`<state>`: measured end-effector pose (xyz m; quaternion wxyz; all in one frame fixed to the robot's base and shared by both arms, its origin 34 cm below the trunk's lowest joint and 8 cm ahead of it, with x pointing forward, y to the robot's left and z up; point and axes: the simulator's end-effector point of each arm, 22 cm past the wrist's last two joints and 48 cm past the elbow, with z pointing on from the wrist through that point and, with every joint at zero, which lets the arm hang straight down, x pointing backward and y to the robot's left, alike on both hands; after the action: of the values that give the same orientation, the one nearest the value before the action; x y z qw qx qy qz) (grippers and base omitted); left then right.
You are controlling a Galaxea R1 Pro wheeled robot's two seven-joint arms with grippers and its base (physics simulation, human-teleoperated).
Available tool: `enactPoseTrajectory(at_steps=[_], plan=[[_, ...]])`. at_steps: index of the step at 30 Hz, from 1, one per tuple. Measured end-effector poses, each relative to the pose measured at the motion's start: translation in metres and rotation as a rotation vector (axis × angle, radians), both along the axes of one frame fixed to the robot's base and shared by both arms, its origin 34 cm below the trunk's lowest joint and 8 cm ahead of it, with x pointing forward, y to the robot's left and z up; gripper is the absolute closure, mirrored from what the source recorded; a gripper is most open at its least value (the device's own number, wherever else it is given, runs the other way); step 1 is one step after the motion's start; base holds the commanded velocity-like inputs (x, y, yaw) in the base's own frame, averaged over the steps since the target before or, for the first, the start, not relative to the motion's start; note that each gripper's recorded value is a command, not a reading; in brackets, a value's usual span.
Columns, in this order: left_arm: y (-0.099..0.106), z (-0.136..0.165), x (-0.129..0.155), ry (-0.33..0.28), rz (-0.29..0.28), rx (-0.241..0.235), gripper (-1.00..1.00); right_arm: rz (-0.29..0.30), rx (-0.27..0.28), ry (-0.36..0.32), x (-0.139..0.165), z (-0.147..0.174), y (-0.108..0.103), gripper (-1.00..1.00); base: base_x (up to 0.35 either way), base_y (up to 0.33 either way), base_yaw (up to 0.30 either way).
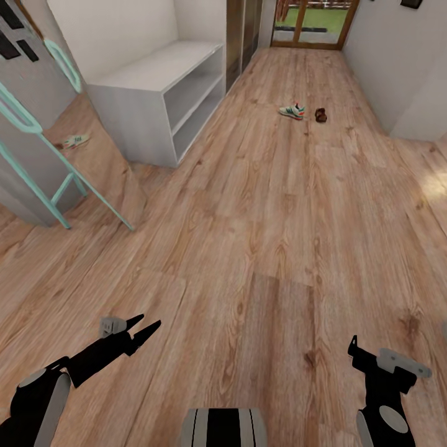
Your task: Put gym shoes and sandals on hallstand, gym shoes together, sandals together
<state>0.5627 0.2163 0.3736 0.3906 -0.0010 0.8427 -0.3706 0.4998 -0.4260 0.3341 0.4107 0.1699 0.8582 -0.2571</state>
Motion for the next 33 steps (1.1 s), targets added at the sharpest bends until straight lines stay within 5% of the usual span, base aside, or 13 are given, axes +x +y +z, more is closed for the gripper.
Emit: enactPoseTrajectory(at_steps=[33], plan=[[0.0001,0.0000,0.0000,0.000,0.000,0.000,-1.00,0.000,0.000,0.001,-0.0001,-0.0002,0.0002,-1.00,0.321,-0.148,0.000]])
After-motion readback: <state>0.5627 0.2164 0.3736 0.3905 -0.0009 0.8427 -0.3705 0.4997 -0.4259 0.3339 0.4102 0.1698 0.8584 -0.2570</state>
